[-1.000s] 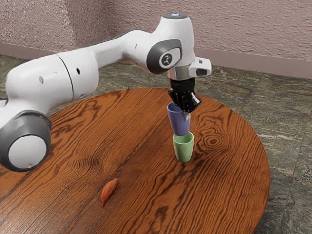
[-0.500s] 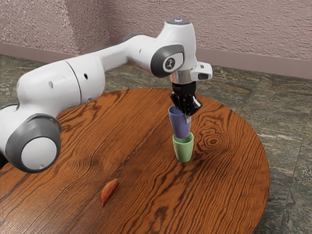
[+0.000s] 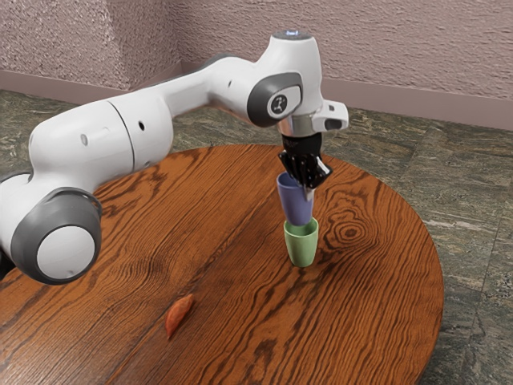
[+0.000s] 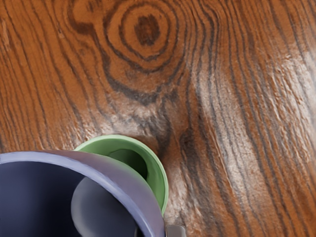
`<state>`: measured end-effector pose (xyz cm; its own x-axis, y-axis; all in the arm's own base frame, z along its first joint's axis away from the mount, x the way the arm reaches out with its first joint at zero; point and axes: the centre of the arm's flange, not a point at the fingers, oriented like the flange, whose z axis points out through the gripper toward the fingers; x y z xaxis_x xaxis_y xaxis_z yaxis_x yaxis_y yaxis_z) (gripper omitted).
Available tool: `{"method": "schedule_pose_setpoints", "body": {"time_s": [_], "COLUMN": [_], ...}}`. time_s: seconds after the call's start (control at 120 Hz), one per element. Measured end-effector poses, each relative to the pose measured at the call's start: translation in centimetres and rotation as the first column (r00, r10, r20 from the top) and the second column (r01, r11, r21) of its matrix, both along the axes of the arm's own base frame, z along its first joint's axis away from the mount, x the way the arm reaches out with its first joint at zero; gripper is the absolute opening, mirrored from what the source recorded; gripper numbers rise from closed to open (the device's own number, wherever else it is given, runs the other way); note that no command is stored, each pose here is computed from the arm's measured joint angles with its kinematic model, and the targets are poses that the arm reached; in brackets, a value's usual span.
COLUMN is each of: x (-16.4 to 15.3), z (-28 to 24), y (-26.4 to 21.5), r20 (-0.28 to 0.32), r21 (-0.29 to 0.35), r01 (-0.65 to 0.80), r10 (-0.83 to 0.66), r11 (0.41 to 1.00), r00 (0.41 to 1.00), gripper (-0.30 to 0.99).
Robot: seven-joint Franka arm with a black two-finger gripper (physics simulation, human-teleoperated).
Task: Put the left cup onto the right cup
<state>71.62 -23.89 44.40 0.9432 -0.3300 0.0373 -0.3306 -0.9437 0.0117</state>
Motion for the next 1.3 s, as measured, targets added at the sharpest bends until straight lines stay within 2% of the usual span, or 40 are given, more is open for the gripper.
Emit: {"method": "schedule_pose_setpoints", "body": {"time_s": [0.7,0.8,0.933,1.033,1.158,1.3], "x": [0.7,0.6,0.5,0.5,0.2,-2.1], "z": [-3.6,-3.9,-3.9,-3.8,-1.9,3.4], "y": [-0.2,-0.4,-0.5,-0.5,-0.4,0.0], "r20": [-0.037,-0.042,-0.045,-0.045,-0.025,0.015], "r21": [0.006,0.004,0.0,-0.004,-0.007,-0.003], "r01": [0.0,0.002,0.0,-0.002,-0.003,0.003], "r10": [0.0,-0.001,0.0,0.002,0.003,-0.003], "r11": [1.0,1.0,1.0,1.0,1.0,1.0], "r00": [0.999,0.999,0.999,0.999,1.0,1.0], "gripper": [-0.08,0.01,0.28,0.43,0.53,0.6]}}
